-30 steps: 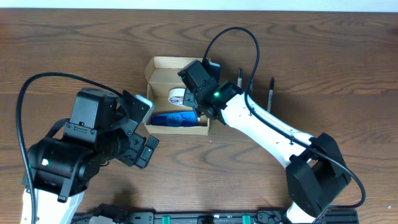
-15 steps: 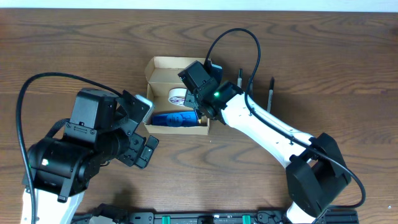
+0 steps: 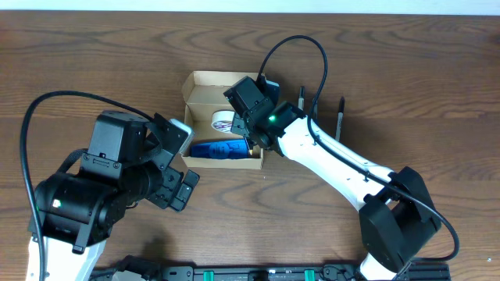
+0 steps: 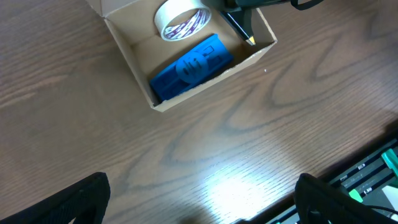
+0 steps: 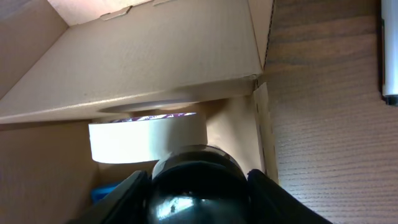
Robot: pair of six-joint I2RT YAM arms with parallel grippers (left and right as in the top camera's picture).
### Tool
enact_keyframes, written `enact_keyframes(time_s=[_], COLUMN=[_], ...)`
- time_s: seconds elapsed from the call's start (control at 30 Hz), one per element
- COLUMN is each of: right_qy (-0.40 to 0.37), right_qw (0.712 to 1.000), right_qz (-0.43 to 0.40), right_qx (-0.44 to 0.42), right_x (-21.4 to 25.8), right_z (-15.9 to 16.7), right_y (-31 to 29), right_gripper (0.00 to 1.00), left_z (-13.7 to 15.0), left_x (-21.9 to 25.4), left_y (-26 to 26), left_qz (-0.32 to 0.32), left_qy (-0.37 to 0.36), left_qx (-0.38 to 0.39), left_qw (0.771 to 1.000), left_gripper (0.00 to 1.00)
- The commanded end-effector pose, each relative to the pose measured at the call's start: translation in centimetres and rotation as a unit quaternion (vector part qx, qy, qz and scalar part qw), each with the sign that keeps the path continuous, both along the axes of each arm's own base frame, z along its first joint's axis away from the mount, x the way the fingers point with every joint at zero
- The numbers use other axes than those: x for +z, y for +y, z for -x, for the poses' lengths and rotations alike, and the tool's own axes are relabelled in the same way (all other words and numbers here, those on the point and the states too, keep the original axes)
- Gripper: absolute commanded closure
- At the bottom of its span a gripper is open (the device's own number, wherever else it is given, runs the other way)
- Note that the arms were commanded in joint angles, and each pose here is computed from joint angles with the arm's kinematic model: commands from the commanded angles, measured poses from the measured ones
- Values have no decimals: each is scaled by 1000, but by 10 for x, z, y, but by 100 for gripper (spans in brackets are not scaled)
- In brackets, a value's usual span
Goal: Pack container
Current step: 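Lower the black object beside the duster and open the right gripper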
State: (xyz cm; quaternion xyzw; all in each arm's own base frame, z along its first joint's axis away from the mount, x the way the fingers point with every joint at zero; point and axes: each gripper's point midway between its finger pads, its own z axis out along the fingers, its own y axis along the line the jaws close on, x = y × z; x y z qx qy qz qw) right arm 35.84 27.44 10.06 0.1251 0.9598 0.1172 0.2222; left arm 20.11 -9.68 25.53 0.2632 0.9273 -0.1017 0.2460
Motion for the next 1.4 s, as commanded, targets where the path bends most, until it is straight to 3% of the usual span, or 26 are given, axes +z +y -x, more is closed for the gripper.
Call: enact_keyframes(time_s=[0.0,0.47,0.77,1.37], right_qy=[0,-7,-75,20], right_qw=[1000,1000,996,997], right_qz=[9,4,-7,64], right_qx=[-7,-1,37,31], right_x=[-6,1,62,28], right_z=[1,-2,-11,18], right_y=[-1,2,4,-33], right_gripper=[45,44,45,38], left_z=[0,0,0,0], left_x=[5,5,5,5], left_y=[-1,-1,-1,-1], left_qz=[2,2,2,2], left_qy=[-7,-7,-7,-7], left_qx=[-7,-7,-7,-7], left_qw=[1000,1000,1000,1000], left_gripper=[5,5,5,5])
